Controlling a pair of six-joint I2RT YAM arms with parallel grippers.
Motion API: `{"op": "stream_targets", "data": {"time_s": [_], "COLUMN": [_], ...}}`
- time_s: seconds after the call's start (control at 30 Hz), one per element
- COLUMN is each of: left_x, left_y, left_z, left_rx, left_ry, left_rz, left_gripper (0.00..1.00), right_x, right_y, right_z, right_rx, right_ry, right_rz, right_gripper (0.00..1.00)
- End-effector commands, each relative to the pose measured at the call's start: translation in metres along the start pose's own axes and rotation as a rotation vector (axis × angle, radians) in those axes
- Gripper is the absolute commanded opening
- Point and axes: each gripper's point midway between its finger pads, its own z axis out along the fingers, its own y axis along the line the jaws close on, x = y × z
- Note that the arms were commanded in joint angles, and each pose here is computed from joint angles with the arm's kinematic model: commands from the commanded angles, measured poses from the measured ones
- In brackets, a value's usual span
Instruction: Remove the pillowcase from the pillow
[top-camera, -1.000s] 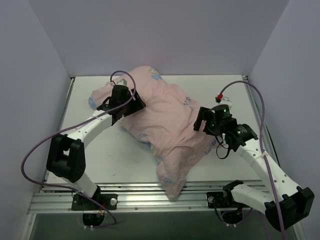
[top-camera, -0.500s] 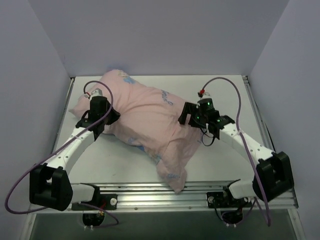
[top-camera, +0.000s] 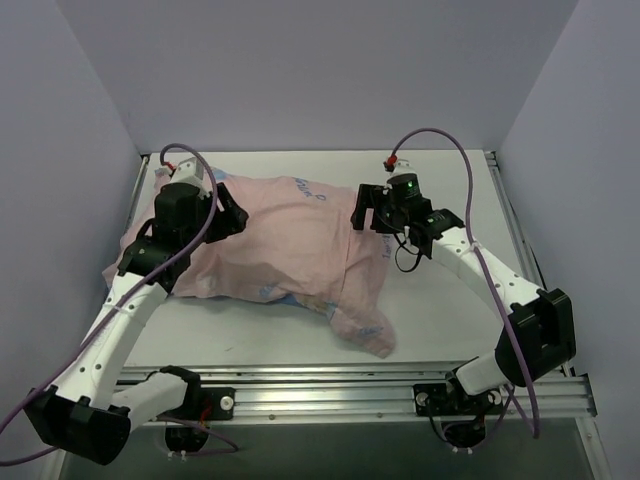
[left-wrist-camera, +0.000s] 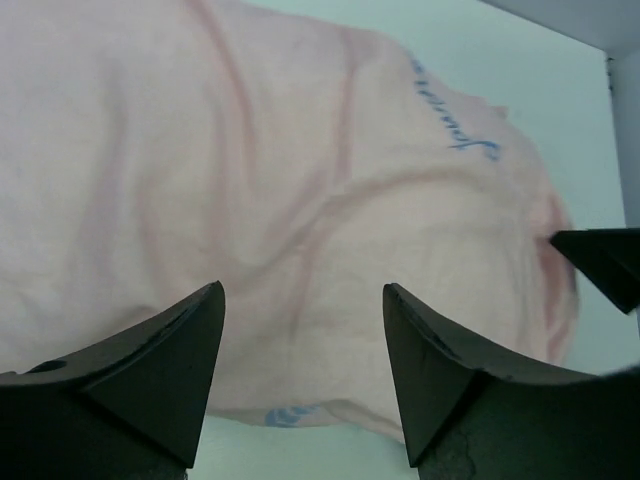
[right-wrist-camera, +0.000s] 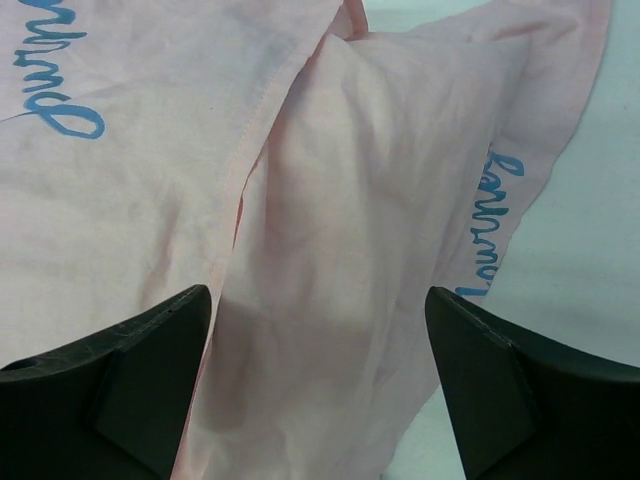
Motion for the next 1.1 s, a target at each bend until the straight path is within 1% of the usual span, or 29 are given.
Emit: {"op": "stream_targets", "data": {"time_s": [0.0,0.03,0.13,0.17,0.2,0.23,0.27,0.3,0.33,0.37,0.4,0.43,0.47,0.5,0.57,0.6,0.63,0.67,0.7,0.73,0.77,0.8,0.83,0.87,0.93,0.97,1.0,1.03,1.07], "left_x": [-0.029,-0.023,-0.013,-0.003,0.003,0.005,0.017,0.019,0.017,0.026,0.026,0.030,0.037,0.040,0.055,0.057,0.060,0.061,0.076,0.072,0.070,0.080,0.078,0.077,0.082,0.081,0.082,0.087,0.084], "left_y": [-0.049,-0.067,-0.091,-0.104,-0.111,-0.117,-0.125,-0.128,-0.134,-0.132,-0.130,-0.126,-0.117,-0.107,-0.088,-0.076,-0.069,-0.061,-0.047,-0.034,-0.028,-0.015,-0.005,0.000,0.017,0.021,0.027,0.033,0.037], "left_z": [-0.022,-0.023,-0.005,-0.003,0.009,0.017,0.029,0.036,0.043,0.057,0.063,0.070,0.081,0.085,0.094,0.097,0.099,0.096,0.097,0.099,0.095,0.094,0.093,0.088,0.084,0.081,0.079,0.077,0.075], "left_rx": [0.129,0.172,0.186,0.210,0.206,0.205,0.207,0.206,0.214,0.190,0.177,0.151,0.101,0.068,0.015,-0.006,-0.015,-0.022,-0.038,-0.057,-0.057,-0.075,-0.096,-0.100,-0.131,-0.137,-0.146,-0.156,-0.161], "left_ry": [-0.071,-0.065,-0.048,-0.027,-0.007,-0.012,0.012,0.009,-0.011,0.002,-0.003,0.004,0.020,0.039,0.082,0.095,0.103,0.105,0.142,0.138,0.134,0.156,0.153,0.148,0.168,0.163,0.164,0.177,0.168], "left_rz": [0.103,0.129,0.179,0.201,0.228,0.248,0.275,0.291,0.293,0.310,0.317,0.319,0.324,0.316,0.301,0.268,0.251,0.229,0.205,0.175,0.158,0.151,0.138,0.137,0.128,0.124,0.123,0.123,0.116], "left_gripper": [0.74,0.75,0.77,0.77,0.77,0.77,0.77,0.77,0.77,0.76,0.76,0.75,0.75,0.74,0.72,0.72,0.71,0.69,0.68,0.67,0.66,0.66,0.66,0.65,0.65,0.65,0.65,0.65,0.65], "right_x": [-0.009,-0.009,-0.005,-0.005,-0.001,0.000,0.003,0.008,0.010,0.015,0.020,0.021,0.023,0.026,0.027,0.030,0.043,0.039,0.044,0.052,0.064,0.072,0.078,0.096,0.107,0.123,0.132,0.135,0.146], "right_y": [0.005,0.004,0.004,0.003,0.002,0.002,0.001,-0.001,-0.001,-0.002,-0.005,-0.006,-0.008,-0.020,-0.037,-0.048,-0.063,-0.085,-0.099,-0.113,-0.139,-0.150,-0.158,-0.171,-0.173,-0.174,-0.167,-0.164,-0.163], "right_z": [-0.007,-0.007,-0.004,-0.003,0.000,0.002,0.005,0.008,0.011,0.015,0.018,0.019,0.019,0.020,0.015,0.013,0.011,0.004,0.001,-0.003,-0.009,-0.011,-0.012,-0.013,-0.009,-0.006,-0.001,0.003,0.007], "right_rx": [0.013,0.017,0.024,0.024,0.027,0.025,0.029,0.033,0.030,0.032,0.040,0.043,0.049,0.093,0.146,0.179,0.224,0.295,0.333,0.367,0.414,0.431,0.432,0.430,0.407,0.400,0.360,0.335,0.325], "right_ry": [-0.011,-0.010,0.002,0.001,0.009,0.006,0.013,0.023,0.023,0.037,0.045,0.044,0.048,0.045,0.035,0.036,0.060,0.037,0.044,0.059,0.080,0.093,0.101,0.142,0.157,0.197,0.230,0.236,0.271], "right_rz": [-0.040,-0.040,-0.033,-0.029,-0.028,-0.026,-0.025,-0.026,-0.021,-0.023,-0.022,-0.019,-0.020,-0.018,-0.014,-0.007,-0.004,0.016,0.030,0.050,0.102,0.152,0.190,0.248,0.310,0.328,0.354,0.365,0.377], "right_gripper": [0.83,0.83,0.83,0.83,0.82,0.81,0.79,0.76,0.75,0.73,0.65,0.61,0.54,0.37,0.21,0.08,0.04,0.00,0.00,0.00,0.00,0.00,0.00,0.00,0.00,0.00,0.00,0.00,0.00]}}
